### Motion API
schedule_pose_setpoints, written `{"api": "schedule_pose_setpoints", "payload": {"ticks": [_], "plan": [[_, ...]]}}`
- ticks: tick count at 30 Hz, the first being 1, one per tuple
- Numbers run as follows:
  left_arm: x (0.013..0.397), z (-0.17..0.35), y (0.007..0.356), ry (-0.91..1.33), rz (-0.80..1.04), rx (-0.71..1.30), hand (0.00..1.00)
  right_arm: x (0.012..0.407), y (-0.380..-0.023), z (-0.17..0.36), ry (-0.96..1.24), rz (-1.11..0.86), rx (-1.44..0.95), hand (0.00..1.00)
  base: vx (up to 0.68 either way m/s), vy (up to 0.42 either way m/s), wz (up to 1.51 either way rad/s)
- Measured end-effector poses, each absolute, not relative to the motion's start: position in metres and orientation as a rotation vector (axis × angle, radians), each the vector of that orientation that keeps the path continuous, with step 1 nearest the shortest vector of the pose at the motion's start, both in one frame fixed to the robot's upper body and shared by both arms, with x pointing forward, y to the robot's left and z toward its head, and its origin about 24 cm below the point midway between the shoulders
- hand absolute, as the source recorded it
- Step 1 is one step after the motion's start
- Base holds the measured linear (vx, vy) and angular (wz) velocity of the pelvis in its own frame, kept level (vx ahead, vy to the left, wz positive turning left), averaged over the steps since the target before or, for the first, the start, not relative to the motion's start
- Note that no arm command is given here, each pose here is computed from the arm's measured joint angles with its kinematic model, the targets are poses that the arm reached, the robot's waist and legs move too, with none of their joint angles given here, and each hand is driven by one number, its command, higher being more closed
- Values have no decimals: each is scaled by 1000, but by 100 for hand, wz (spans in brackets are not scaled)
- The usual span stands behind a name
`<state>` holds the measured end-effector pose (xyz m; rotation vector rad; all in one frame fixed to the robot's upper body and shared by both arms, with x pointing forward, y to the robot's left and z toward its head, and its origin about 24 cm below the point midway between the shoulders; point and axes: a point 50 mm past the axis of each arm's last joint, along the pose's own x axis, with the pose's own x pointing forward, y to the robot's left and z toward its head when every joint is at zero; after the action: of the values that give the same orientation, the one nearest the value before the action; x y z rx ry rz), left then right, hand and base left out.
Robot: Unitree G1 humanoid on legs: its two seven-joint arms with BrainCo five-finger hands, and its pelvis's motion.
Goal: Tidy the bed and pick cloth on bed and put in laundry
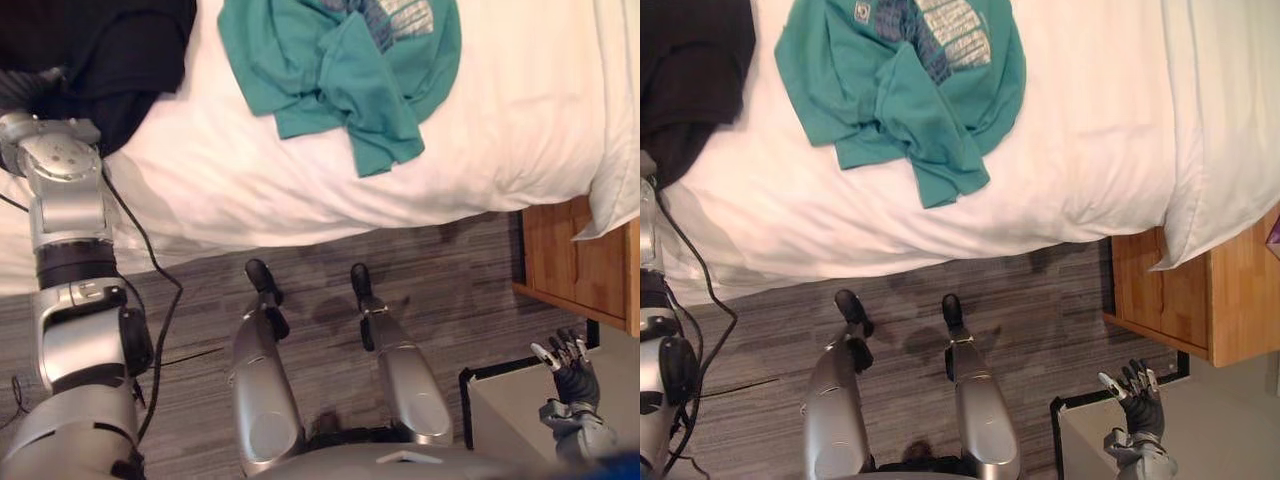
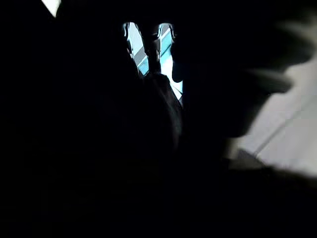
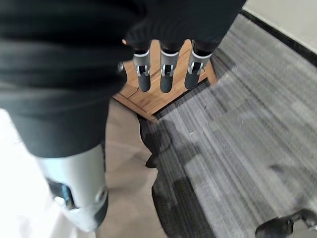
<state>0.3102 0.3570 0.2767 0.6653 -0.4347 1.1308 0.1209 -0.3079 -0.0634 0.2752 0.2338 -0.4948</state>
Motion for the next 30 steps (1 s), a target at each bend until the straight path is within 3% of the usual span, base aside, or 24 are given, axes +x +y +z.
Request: {"api": "schedule_pose_setpoints", "payload": {"ticks": [3,4,9,15,19,25,30], "plan": [[308,278,360,-339,1213,850,0,121,-307,-62,195,-462,335,0,-13,14,8],[308,282,359,-298,1249,971,100,122,-307,-62,173,-449,363,0,-17,18,8],[302,289,363,-72,1327,1358,100,141,-306,-51,49,-375,454,0,-3,6,-3],[308,289,363,156,1235,1496,100,171,-322,-24,-61,-286,432,0,-10,10,-12],[315,287,359,375,1055,1623,100,192,-334,2,-139,-224,419,0,-32,27,-9],[327,265,360,538,775,1601,100,200,-346,20,-201,-216,417,0,-17,47,-8],[334,227,363,404,398,1386,100,193,-363,32,-227,-267,372,0,48,56,-10]]}}
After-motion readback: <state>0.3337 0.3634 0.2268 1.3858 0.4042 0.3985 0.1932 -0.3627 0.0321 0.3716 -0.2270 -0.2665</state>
